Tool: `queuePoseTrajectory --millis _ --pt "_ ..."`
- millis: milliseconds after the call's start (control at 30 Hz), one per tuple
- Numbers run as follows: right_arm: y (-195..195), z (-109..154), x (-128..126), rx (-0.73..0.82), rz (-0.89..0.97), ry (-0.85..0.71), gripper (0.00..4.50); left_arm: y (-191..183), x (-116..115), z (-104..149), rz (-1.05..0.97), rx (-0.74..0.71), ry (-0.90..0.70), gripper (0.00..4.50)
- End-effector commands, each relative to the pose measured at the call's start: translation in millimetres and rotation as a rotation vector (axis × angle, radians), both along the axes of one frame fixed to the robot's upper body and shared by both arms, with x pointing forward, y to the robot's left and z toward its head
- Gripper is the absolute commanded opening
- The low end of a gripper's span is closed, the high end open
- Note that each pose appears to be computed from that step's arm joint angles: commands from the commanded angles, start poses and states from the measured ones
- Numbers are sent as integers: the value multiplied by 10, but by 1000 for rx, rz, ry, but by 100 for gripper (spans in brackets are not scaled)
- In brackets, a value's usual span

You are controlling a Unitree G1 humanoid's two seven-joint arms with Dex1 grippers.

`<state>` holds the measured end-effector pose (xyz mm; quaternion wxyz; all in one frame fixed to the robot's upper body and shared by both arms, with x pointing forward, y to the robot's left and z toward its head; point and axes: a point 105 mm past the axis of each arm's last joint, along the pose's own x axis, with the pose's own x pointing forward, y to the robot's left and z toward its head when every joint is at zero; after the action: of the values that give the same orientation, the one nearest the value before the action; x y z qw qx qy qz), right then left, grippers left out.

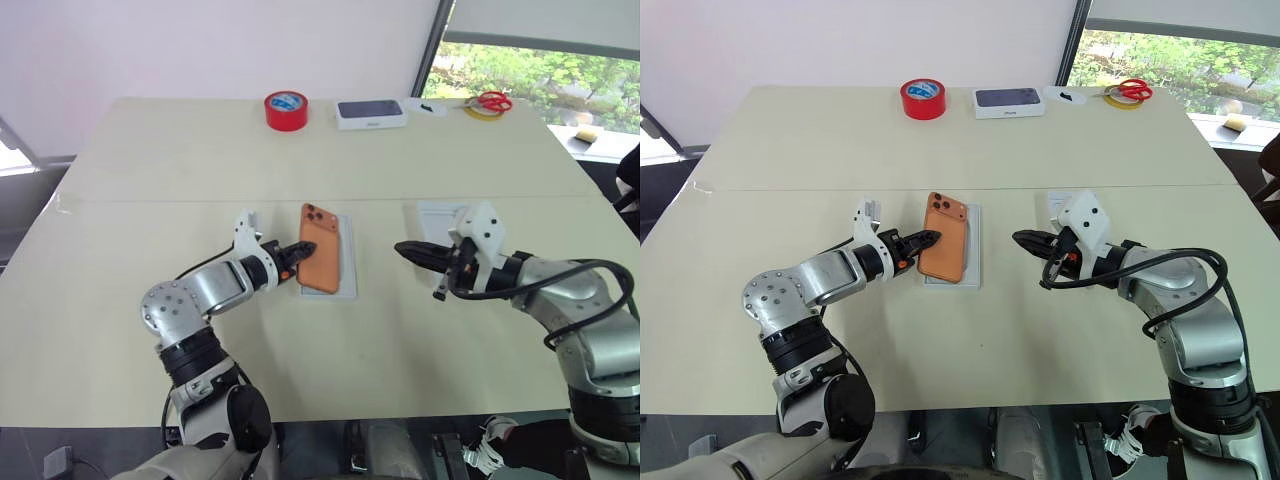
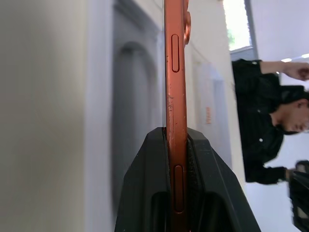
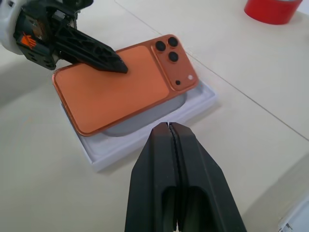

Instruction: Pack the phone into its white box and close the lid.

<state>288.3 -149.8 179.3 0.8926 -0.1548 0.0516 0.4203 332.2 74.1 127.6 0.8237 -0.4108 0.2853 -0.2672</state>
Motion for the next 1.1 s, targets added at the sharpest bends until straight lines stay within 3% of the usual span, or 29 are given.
queuePoseTrajectory --millis 33,433,733,1000,1100 --pt "-4 122 -60 -6 2 -59 0 -176 3 103 -30 -36 -45 3" --pt "14 34 -28 -29 -12 -49 0 -355 -57 1 -79 -30 -19 3" --pt "56 -11 -22 -42 -5 -47 0 -263 -107 149 -121 -8 -108 440" --pt "-20 -199 134 -160 -90 -19 0 269 -96 300 -135 260 -283 440" --pt "-31 -244 235 -173 -136 -1 0 455 7 397 -71 349 -367 352"
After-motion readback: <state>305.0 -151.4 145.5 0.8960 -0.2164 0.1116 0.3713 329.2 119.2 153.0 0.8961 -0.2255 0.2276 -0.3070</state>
